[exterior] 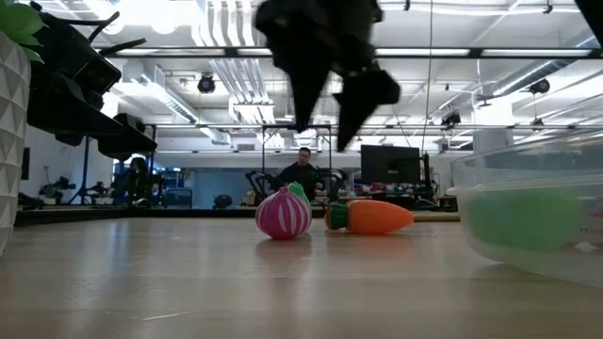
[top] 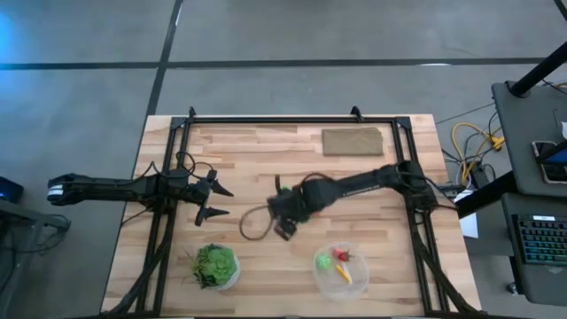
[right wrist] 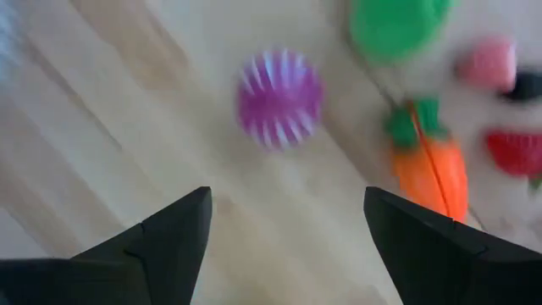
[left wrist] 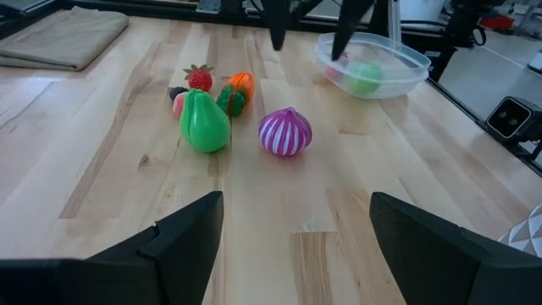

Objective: Pick and placing Produce into tupperware
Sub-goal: Put the purple onion into the transparent container

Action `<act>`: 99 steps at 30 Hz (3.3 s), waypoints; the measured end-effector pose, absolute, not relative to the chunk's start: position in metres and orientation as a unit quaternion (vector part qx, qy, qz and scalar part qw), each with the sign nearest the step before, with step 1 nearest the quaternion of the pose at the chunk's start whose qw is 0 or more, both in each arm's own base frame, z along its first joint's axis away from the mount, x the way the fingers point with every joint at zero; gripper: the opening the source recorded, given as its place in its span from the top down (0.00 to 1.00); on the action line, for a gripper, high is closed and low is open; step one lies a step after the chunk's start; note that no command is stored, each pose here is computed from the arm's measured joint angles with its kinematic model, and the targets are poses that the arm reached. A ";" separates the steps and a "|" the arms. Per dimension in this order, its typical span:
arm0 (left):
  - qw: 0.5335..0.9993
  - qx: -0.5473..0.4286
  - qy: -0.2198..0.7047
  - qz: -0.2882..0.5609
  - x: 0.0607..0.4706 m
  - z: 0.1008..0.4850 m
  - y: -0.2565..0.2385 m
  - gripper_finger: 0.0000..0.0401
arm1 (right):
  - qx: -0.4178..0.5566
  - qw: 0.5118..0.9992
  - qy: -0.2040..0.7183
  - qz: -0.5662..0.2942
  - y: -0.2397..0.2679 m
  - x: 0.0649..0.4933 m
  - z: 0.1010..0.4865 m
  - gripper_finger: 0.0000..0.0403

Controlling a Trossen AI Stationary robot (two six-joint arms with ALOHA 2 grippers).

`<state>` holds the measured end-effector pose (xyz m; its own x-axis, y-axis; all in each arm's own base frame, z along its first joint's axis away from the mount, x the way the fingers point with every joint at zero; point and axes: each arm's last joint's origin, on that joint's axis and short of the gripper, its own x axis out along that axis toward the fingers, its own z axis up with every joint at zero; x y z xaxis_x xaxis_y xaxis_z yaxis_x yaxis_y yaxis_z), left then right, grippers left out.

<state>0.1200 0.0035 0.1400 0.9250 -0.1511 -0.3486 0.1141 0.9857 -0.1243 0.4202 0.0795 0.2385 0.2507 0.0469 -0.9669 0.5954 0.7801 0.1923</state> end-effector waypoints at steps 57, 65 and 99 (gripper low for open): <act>0.980 -0.051 0.181 -0.068 0.120 0.140 0.004 0.29 | 0.293 0.682 0.598 -0.304 0.076 0.481 0.169 0.26; 0.980 -0.051 0.181 -0.068 0.120 0.140 0.004 0.29 | 0.289 0.698 0.588 -0.289 0.071 0.485 0.169 0.26; 0.980 -0.051 0.182 -0.068 0.120 0.140 0.004 0.29 | 0.267 0.704 0.610 -0.246 0.074 0.476 0.178 0.37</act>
<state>0.1200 0.0035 0.1400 0.9250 -0.1511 -0.3488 0.1139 0.9856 -0.1248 0.4762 0.0738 0.1777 0.1345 -0.0214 -0.9907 0.6723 0.7364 0.0754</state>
